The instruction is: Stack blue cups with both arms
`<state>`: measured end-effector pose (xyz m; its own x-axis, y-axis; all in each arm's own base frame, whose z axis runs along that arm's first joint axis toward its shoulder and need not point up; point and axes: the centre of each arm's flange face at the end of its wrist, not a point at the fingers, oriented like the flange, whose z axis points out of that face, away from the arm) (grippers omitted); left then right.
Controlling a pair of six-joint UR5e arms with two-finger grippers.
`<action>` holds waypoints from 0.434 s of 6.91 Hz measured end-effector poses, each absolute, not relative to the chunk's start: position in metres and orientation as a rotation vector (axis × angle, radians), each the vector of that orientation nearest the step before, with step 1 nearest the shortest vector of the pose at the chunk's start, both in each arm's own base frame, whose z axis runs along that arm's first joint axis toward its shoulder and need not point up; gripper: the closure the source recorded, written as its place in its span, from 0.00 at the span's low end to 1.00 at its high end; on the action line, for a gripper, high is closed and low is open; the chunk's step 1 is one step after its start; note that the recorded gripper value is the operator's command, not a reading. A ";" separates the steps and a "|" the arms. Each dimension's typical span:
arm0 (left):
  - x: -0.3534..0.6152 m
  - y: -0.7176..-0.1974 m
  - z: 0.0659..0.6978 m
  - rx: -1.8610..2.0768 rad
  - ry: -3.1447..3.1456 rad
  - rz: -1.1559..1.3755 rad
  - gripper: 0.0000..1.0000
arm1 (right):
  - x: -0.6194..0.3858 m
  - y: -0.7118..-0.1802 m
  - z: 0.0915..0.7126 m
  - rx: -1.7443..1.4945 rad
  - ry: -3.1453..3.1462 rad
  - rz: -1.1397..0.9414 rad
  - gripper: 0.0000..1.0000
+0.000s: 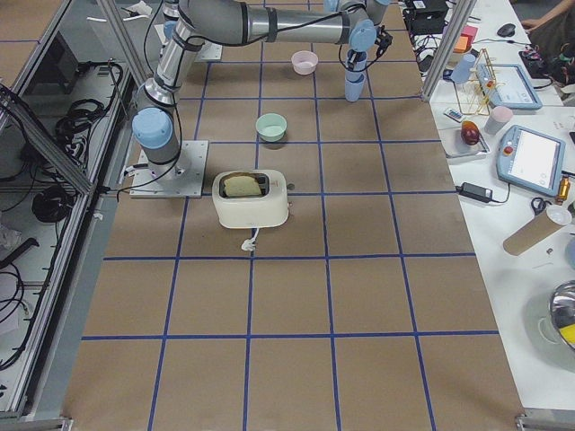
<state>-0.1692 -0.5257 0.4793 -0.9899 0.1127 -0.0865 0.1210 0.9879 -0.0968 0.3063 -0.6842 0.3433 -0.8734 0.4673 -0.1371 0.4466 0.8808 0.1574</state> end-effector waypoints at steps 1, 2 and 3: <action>-0.169 -0.526 0.479 0.180 3.052 -0.155 0.00 | 0.307 -0.685 0.342 0.697 2.875 0.180 0.60; -0.169 -0.526 0.479 0.180 3.052 -0.155 0.00 | 0.306 -0.688 0.339 0.667 2.878 0.170 0.19; -0.169 -0.526 0.479 0.180 3.051 -0.155 0.00 | 0.305 -0.690 0.337 0.629 2.887 0.157 0.13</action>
